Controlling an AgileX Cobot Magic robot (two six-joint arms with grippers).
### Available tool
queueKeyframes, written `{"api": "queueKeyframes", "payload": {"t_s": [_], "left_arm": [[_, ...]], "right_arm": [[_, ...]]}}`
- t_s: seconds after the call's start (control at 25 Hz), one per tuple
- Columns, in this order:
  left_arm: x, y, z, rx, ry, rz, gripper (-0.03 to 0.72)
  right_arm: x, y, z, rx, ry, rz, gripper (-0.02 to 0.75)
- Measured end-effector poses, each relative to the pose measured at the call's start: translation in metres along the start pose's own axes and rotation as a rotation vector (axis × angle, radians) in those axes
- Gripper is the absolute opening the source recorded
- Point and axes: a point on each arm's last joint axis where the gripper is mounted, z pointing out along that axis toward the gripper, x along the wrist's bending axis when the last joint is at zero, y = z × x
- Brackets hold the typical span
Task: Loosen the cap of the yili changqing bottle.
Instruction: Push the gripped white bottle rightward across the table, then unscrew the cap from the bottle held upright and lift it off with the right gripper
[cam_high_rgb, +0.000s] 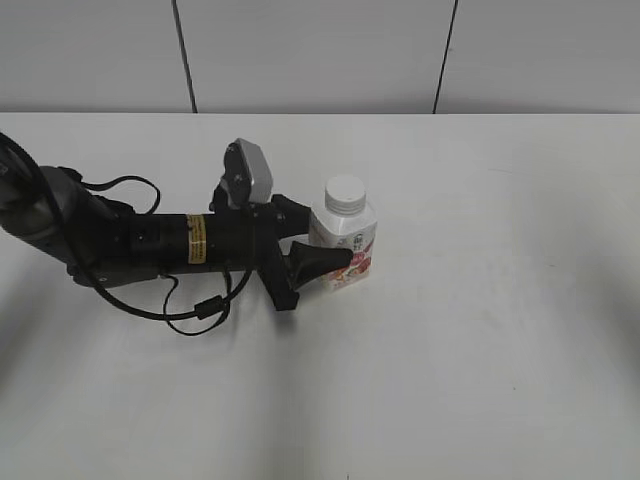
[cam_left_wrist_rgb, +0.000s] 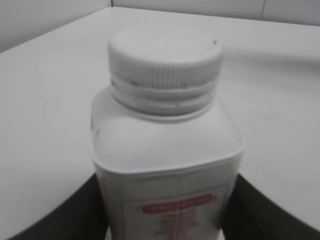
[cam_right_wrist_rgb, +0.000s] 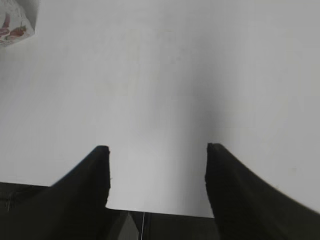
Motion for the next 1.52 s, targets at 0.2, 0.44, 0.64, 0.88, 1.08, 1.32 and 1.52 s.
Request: {"api": "queueKeyframes", "payload": {"t_s": [0.2,0.44,0.64,0.88,1.08,1.32,1.52], "left_arm": [[-0.004,0.000,0.000,0.001,-0.039,0.020,0.394],[-0.008,0.000,0.000,-0.003,-0.083,0.039,0.394],[-0.008,0.000,0.000,-0.006,-0.093,0.042,0.393],[-0.011,0.000,0.000,-0.006,-0.119,0.053,0.388],[-0.011,0.000,0.000,-0.002,-0.119,0.045,0.388],[-0.010,-0.001,0.000,0.010,-0.114,0.012,0.386],[-0.010,-0.001,-0.001,0.012,-0.113,0.009,0.386]], "right_arm": [[-0.004,0.031,0.034,0.156,0.012,0.007,0.479],[-0.008,0.065,0.071,0.242,0.018,0.021,0.479],[-0.011,0.088,0.100,0.286,0.015,0.090,0.479],[-0.009,0.118,0.122,0.278,0.057,0.124,0.479],[0.020,0.126,0.132,0.289,0.093,0.050,0.479],[0.080,0.124,0.146,0.326,0.151,-0.100,0.479],[0.124,0.129,0.150,0.316,0.189,-0.176,0.479]]}}
